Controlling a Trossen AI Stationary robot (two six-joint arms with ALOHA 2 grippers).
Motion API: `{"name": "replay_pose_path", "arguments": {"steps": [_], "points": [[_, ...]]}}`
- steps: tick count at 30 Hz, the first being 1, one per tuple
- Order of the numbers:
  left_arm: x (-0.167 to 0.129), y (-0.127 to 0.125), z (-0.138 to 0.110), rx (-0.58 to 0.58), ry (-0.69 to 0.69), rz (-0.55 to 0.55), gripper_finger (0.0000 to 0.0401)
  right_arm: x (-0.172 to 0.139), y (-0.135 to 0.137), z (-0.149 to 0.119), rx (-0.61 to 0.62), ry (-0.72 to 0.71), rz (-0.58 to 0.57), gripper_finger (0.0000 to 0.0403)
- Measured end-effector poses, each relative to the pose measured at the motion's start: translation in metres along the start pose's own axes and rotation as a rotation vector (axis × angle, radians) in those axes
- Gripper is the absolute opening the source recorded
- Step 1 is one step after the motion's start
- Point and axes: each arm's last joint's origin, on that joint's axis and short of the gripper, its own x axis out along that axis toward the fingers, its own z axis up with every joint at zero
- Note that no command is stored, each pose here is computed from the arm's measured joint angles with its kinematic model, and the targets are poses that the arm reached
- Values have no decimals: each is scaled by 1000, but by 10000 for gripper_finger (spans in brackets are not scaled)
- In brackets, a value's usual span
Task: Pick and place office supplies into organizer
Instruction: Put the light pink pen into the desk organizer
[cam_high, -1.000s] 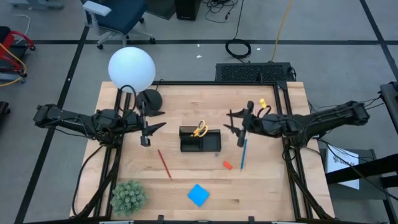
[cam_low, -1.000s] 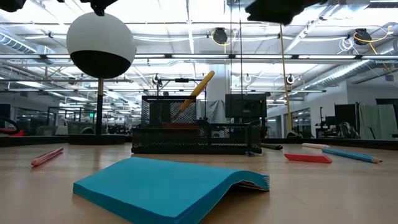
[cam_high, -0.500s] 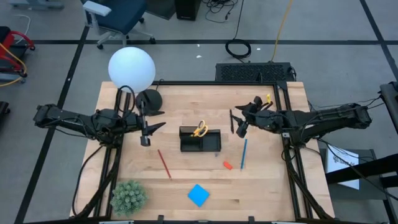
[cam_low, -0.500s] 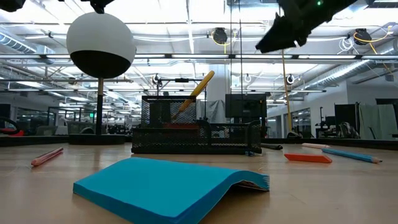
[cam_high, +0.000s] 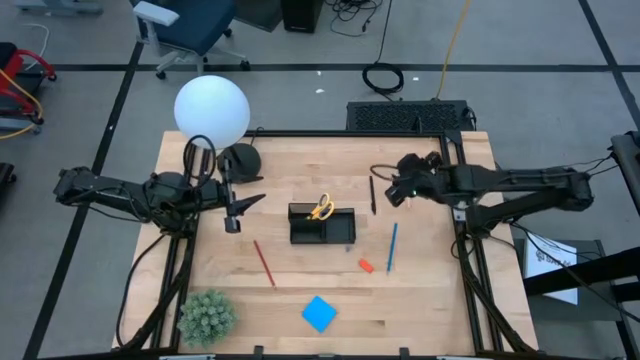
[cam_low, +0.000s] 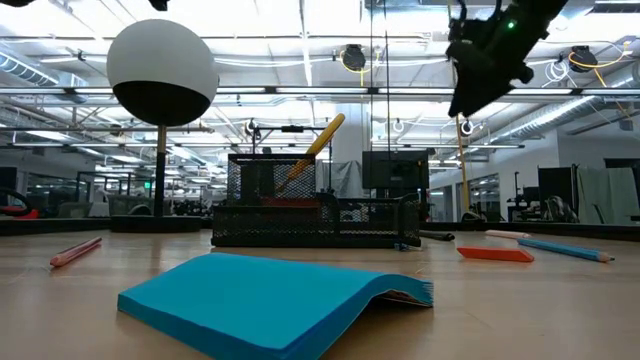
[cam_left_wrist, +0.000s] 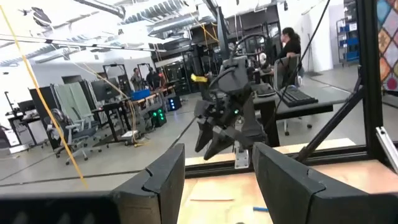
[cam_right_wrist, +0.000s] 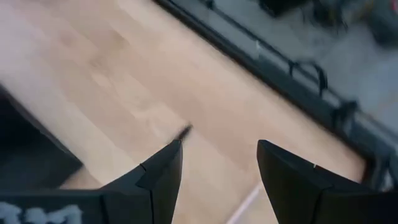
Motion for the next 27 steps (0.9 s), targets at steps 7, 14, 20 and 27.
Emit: {"name": "replay_pose_path", "arguments": {"steps": [7,14,20,27], "points": [[0,0,0,36,4,6,186,22,-36,-8,243,399,-14,196],[0,3,-1,124,33,92,186,46,-52,-8,358,597,0,196],[0,4,-1,142,50,142,186,79,-42,-14,348,782,-4,196],[0,4,-1,158,53,148,186,109,-29,-17,294,786,-67,196]]}}
